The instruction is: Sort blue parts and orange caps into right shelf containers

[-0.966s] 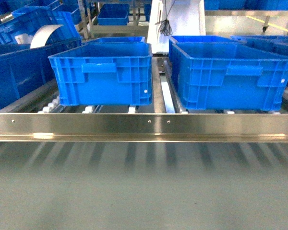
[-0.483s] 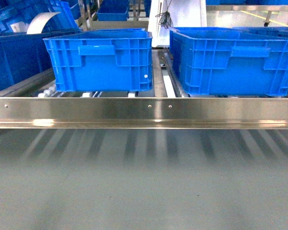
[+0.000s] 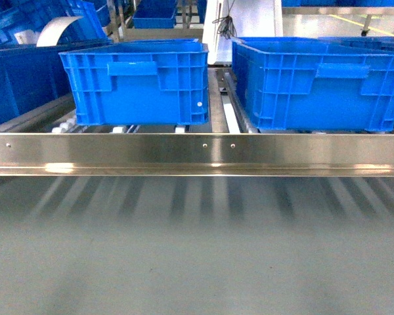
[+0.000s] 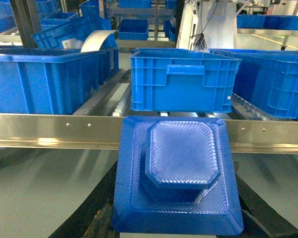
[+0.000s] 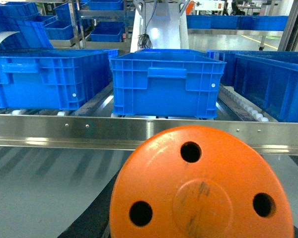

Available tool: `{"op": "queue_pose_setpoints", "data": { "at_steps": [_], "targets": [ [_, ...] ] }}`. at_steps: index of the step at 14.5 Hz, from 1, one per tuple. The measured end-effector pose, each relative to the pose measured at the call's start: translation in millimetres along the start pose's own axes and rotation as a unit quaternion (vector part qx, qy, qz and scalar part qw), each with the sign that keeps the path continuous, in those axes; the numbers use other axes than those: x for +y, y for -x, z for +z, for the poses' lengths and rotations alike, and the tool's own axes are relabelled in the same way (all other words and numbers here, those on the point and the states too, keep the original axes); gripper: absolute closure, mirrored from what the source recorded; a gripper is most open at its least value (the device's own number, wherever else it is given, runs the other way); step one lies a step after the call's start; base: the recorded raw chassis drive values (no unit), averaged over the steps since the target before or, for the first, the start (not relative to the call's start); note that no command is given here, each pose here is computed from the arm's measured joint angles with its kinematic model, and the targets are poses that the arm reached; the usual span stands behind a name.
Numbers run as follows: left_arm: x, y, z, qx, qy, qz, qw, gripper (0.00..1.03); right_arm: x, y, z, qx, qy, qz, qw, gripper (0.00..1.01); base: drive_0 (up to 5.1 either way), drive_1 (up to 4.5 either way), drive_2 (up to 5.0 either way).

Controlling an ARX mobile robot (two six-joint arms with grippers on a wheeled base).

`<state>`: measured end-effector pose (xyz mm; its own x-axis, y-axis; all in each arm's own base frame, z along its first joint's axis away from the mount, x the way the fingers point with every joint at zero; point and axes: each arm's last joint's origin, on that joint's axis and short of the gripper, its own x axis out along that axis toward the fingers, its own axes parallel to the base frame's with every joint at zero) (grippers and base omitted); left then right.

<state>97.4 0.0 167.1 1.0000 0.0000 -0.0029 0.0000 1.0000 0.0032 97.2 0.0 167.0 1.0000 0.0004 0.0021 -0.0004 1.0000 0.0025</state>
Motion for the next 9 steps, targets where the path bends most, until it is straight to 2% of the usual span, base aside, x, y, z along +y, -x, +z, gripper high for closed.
{"op": "queue_pose_setpoints", "data": {
  "at_steps": [9],
  "targets": [
    [0.0,0.0,0.0,0.0,0.0,0.0,1.0,0.6,0.0,0.0,-0.1,0.0,0.0,0.0,1.0,0.56,0.0,0.0,0.0]
  ]
}}
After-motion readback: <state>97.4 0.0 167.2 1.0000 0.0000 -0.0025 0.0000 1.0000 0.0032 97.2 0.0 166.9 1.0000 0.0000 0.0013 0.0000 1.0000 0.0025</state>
